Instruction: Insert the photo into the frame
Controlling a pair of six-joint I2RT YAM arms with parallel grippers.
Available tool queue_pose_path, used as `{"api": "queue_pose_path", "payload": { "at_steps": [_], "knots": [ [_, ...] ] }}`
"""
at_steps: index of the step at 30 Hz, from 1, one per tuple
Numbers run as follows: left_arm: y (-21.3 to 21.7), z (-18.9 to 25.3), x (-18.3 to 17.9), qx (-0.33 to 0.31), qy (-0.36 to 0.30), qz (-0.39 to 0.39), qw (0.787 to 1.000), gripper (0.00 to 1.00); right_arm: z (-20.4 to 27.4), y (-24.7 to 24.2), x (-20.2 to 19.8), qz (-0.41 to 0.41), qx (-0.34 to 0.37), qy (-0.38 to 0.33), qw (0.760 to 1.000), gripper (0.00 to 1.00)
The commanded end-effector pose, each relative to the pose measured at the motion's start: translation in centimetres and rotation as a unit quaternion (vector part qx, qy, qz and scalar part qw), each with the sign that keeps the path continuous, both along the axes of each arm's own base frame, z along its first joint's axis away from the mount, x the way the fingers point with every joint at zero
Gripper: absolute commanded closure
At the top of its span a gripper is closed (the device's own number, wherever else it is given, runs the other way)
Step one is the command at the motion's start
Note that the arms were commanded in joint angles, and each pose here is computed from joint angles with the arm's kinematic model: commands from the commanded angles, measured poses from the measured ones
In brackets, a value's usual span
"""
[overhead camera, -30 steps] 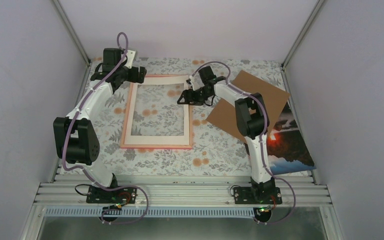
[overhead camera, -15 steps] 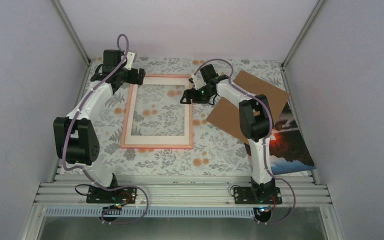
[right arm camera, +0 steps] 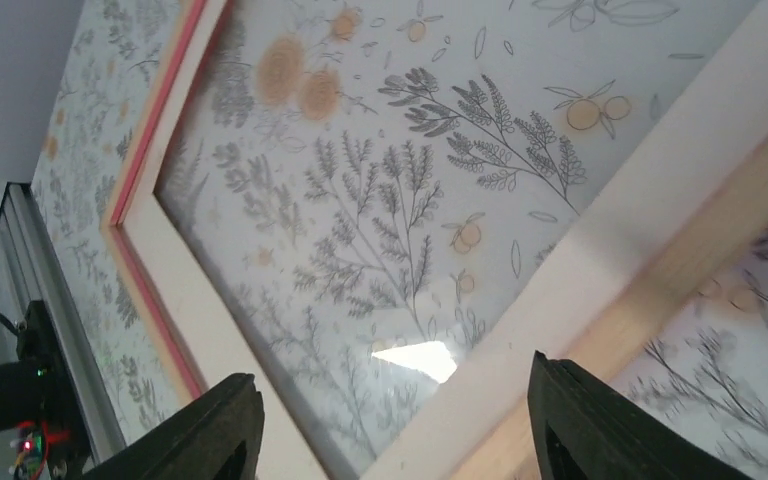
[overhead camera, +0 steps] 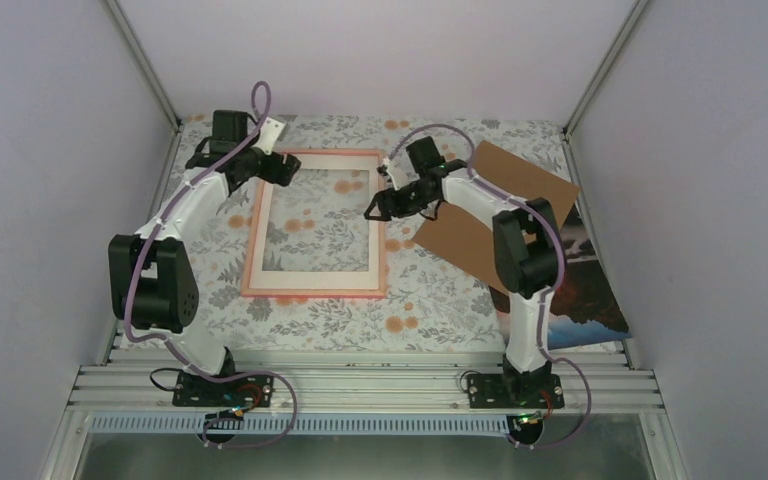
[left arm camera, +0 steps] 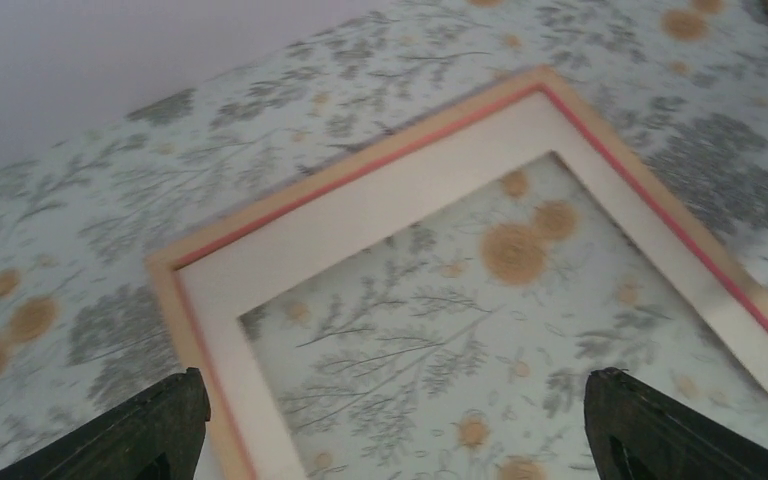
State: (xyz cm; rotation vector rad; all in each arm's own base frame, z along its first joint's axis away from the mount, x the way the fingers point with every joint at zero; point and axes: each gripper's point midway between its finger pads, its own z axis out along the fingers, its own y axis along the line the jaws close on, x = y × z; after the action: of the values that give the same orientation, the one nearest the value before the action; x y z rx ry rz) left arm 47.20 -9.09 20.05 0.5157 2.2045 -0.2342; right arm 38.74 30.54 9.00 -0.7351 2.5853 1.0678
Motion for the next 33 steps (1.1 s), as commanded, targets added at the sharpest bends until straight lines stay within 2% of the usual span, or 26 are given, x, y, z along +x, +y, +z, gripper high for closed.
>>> {"api": "queue_pose_path", "payload": {
  "at_steps": [1,6,12,19,24,26,33],
  "knots": [
    [-5.0,0.8,-1.9,-0.013,-0.018,-0.115,0.993,0.08,4.8,-3.0,0.7,0.007,0.028,-0.08,0.996,0.32],
    [-12.4,0.2,-3.1,-0.027,-0.014,-0.205,0.978,0.09,6.8,-10.0,0.2,-0.034,0.046,-0.081,0.995,0.22],
    [-20.5,-2.2,-4.9,-0.006,-0.017,-0.294,0.956,0.12,7.9,-19.0,-1.8,-0.108,0.005,-0.1,0.989,0.17],
    [-28.4,-4.6,-10.3,0.029,-0.056,-0.414,0.908,0.15,6.8,-29.1,-6.6,-0.164,-0.106,-0.107,0.975,0.15],
    [-32.0,-5.4,-13.4,0.028,-0.078,-0.469,0.88,0.15,3.6,-35.0,-11.2,-0.173,-0.194,-0.063,0.964,0.17],
    [-32.9,-5.6,-13.7,0.03,-0.08,-0.473,0.877,0.16,2.3,-37.3,-13.1,-0.16,-0.225,-0.05,0.96,0.18],
    [-32.8,-5.8,-12.9,0.028,-0.076,-0.446,0.891,0.16,-1.9,-42.9,-18.7,-0.092,-0.338,-0.018,0.936,0.25]
  ]
}}
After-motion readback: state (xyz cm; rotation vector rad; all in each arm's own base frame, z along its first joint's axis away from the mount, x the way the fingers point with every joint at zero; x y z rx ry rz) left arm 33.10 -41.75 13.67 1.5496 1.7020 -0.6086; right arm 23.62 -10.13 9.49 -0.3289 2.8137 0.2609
